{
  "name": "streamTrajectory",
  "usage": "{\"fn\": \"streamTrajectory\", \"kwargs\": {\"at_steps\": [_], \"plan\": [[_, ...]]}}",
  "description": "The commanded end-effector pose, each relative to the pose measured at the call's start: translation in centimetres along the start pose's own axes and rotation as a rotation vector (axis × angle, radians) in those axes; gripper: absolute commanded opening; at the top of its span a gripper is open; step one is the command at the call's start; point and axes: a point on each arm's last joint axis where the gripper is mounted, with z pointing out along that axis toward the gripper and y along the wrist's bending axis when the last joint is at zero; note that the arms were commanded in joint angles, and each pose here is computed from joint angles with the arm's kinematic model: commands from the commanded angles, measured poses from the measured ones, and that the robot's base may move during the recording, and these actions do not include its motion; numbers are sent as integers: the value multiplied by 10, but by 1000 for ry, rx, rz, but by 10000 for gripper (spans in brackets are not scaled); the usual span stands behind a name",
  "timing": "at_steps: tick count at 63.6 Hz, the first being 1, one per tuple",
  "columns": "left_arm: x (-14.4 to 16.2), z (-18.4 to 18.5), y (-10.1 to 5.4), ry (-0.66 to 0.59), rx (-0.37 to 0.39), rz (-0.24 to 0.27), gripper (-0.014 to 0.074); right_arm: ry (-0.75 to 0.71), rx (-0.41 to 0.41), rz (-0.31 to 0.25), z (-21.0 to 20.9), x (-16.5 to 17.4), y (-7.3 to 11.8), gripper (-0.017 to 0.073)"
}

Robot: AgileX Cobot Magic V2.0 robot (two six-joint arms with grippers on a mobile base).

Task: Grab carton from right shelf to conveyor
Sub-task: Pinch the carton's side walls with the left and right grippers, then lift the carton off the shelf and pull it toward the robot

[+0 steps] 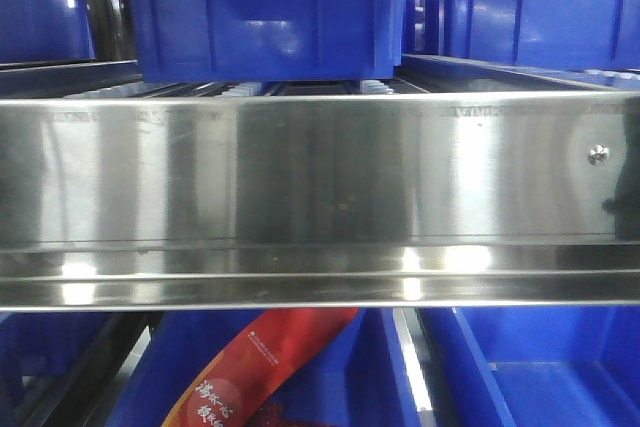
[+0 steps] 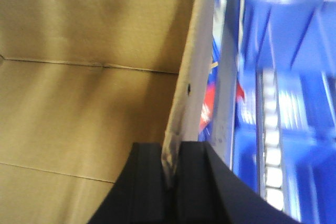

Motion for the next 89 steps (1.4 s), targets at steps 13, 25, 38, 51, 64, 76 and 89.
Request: {"fn": "streamTrajectory", "kwargs": {"at_steps": [13, 25, 38, 51, 64, 76, 89], "plan": [[38, -21, -29, 49, 44, 11, -17, 48, -10, -69, -22, 37, 1, -70], [49, -23, -46, 81, 99, 37, -17, 49, -16, -73, -29, 42, 0, -70], [52, -18, -48, 95, 96, 44, -17, 50, -16, -73, -29, 42, 0, -70], [52, -18, -47, 94, 94, 45, -17, 51, -15, -74, -28, 42, 0, -70], [52, -18, -47, 94, 94, 45, -17, 34, -21, -73, -28, 41, 0, -70], [52, -18, -47, 94, 94, 45, -17, -43, -45, -72, -28, 34, 3, -70], [52, -18, -47, 94, 94, 45, -17, -87, -59, -71, -28, 30, 4, -70]]}}
